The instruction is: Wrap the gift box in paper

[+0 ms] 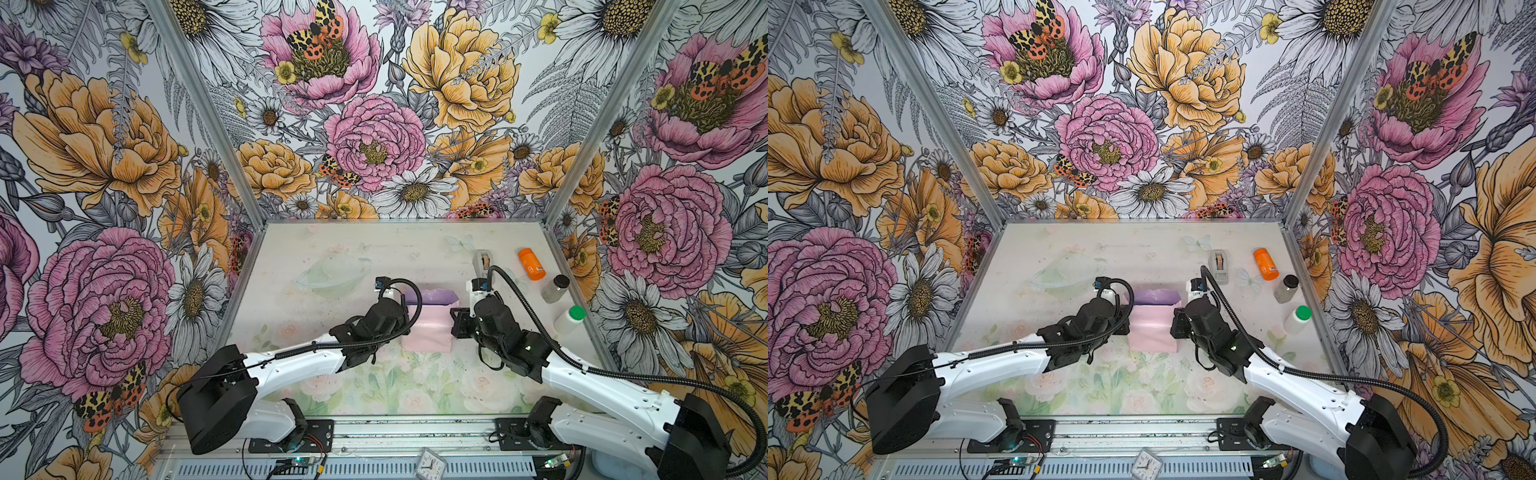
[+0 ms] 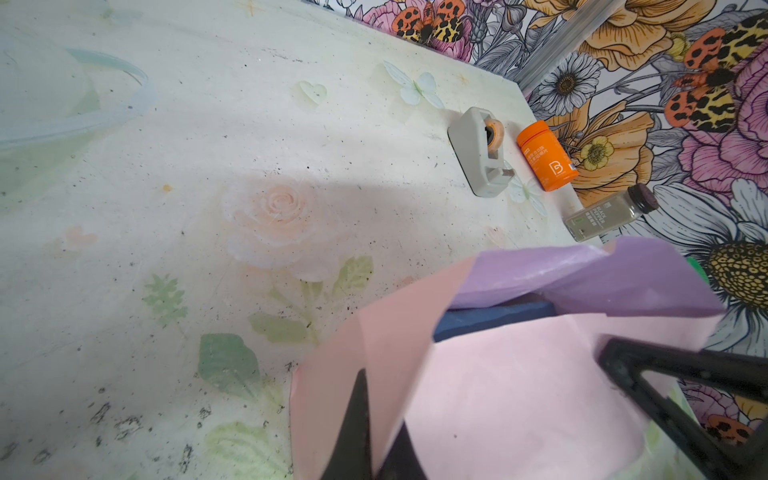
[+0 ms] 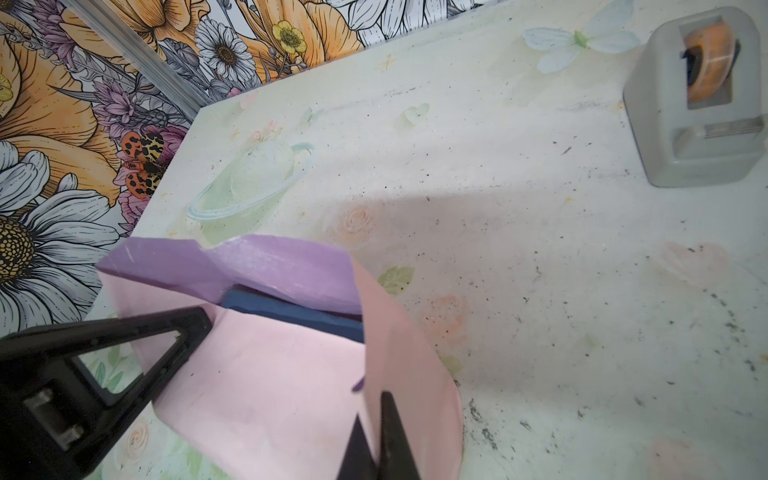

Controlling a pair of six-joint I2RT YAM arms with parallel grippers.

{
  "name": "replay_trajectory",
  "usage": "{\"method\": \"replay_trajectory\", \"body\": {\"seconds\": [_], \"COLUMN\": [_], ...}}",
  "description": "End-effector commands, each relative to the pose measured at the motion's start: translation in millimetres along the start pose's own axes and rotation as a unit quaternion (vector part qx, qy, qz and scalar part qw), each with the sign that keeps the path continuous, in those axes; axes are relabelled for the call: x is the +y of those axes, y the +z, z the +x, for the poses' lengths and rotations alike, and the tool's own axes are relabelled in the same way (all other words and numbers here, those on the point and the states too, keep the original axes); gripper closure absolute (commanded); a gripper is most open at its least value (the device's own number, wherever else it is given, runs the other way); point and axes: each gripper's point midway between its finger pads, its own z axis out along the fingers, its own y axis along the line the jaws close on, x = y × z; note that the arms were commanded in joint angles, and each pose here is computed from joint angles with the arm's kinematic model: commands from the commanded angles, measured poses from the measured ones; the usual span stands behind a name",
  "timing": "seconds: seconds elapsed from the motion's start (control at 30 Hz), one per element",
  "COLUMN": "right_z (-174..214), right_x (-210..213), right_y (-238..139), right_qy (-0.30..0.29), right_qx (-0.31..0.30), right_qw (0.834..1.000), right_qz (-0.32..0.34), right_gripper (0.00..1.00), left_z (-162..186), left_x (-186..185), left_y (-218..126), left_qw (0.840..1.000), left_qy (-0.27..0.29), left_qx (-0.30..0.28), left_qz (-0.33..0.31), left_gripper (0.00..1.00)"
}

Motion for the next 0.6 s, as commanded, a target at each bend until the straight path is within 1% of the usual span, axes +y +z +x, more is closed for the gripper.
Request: {"method": "replay_trajectory", "body": {"seconds": [0.0, 0.03, 0.07, 0.13, 0.17, 0.2, 0.27, 0.3, 0.33, 0.43, 0.47, 0.5, 0.57], "right_z": [-15.8, -15.4, -14.4, -14.3, -14.7, -14.6, -14.1, -14.1, -13.4, -13.8, -13.7, -13.4, -15.2], "right_x": [13.8, 13.4, 12.4, 11.2, 11.4, 11.6, 12.3, 12.7, 12.8, 12.6, 13.2, 14.0, 16.8], "right_y": [-7.3, -8.0, -8.3, -7.0, -5.7, -4.1, -0.8, 0.1, 1.0, 0.3, -0.5, -2.3, -7.8], "right_qy": [-0.002, -0.001, -0.001, 0.001, 0.001, 0.001, 0.003, 0.003, 0.002, -0.001, -0.001, -0.002, -0.003], "right_qx": [-0.022, -0.023, -0.023, -0.025, -0.025, -0.024, -0.021, -0.021, -0.020, -0.021, -0.022, -0.022, -0.026], "right_qw": [0.999, 0.999, 0.999, 0.999, 0.999, 1.000, 1.000, 1.000, 1.000, 1.000, 1.000, 0.999, 0.999], "right_qz": [-0.024, -0.024, -0.024, -0.021, -0.020, -0.019, -0.018, -0.019, -0.019, -0.019, -0.021, -0.025, -0.036], "right_gripper": [0.86, 0.80, 0.76, 0.76, 0.78, 0.83, 0.96, 0.99, 1.00, 1.00, 0.97, 0.91, 0.77], "left_z": [-8.0, -9.6, -12.0, -15.8, -17.3, -16.9, -15.8, -14.1, -12.6, -12.0, -12.6, -14.9, -20.0], "left_x": [-6.7, -8.0, -8.6, -8.9, -9.9, -9.8, -10.4, -10.5, -11.9, -14.0, -13.9, -14.7, -15.2], "left_y": [-3.9, -5.1, -6.2, -8.0, -8.6, -8.3, -6.6, -5.3, -4.5, -3.4, -3.7, -4.6, -8.5], "left_qw": [1.000, 1.000, 1.000, 1.000, 1.000, 1.000, 1.000, 1.000, 1.000, 1.000, 1.000, 1.000, 1.000], "left_qy": [0.008, 0.007, 0.008, 0.007, 0.006, 0.007, 0.006, 0.005, 0.005, 0.002, 0.002, 0.001, 0.000], "left_qx": [-0.007, -0.009, -0.012, -0.017, -0.019, -0.018, -0.015, -0.012, -0.009, -0.007, -0.007, -0.011, -0.018], "left_qz": [0.003, 0.004, 0.003, 0.002, 0.003, 0.003, 0.005, 0.005, 0.008, 0.012, 0.011, 0.012, 0.012], "left_gripper": [0.89, 0.84, 0.81, 0.79, 0.80, 0.83, 0.95, 0.98, 1.00, 1.00, 1.00, 0.99, 0.87]}}
